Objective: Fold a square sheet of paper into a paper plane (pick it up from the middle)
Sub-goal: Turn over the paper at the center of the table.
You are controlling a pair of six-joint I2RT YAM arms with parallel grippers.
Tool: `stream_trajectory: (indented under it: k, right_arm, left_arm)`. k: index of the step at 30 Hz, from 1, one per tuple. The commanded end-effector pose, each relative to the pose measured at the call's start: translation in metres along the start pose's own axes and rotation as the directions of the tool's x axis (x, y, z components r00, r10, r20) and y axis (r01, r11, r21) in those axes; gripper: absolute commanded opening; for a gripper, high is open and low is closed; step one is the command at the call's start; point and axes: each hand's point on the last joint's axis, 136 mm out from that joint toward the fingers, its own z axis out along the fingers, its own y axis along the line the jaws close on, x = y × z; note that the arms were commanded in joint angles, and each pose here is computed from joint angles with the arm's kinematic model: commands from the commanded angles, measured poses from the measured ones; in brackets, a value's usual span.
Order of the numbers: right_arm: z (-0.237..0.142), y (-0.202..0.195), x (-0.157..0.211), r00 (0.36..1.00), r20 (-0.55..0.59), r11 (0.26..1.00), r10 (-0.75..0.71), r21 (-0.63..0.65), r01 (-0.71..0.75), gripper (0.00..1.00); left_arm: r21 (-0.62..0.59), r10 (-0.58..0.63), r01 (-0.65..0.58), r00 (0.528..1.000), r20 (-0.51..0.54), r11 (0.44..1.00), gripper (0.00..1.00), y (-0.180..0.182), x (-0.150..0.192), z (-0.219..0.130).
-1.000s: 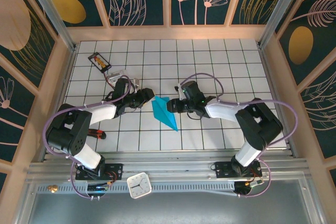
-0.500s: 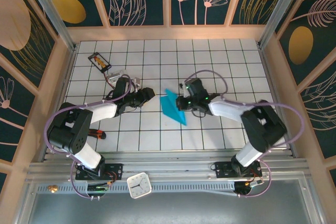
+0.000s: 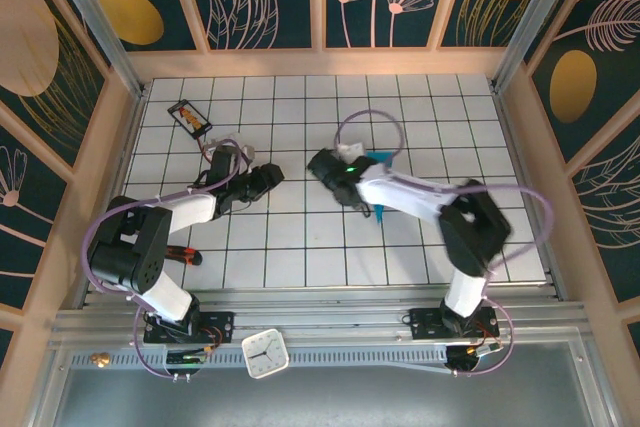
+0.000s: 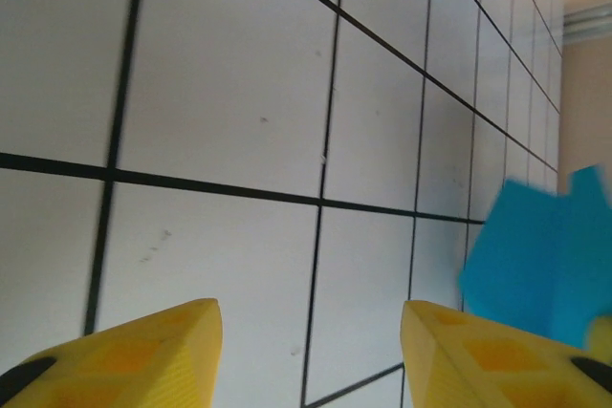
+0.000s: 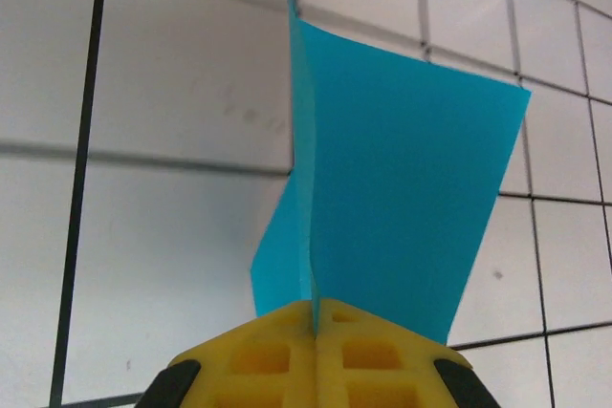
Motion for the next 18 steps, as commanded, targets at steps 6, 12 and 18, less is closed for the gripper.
stream_trajectory:
  k: [6, 12, 18]
  right_arm:
    - [-0.001, 0.099, 0.016, 0.997, -0.029, 0.996, -0.076, -0.045, 0.075, 0.00]
    - [-0.022, 0.145, 0.010, 0.999, -0.007, 0.970, -0.039, -0.242, 0.036, 0.22]
    - [-0.077, 0.129, -0.010, 0.996, 0.052, 0.860, 0.072, -0.510, -0.035, 0.33]
  left_arm:
    - [-0.086, 0.037, -0.031, 0.997, 0.071, 0.996, 0.53, 0.017, -0.021, -0.007]
    - [-0.110, 0.037, -0.027, 0.995, 0.089, 0.994, 0.54, 0.026, -0.028, -0.010]
    - [0.026, 0.001, -0.002, 0.999, 0.045, 1.000, 0.53, -0.001, -0.014, -0.016]
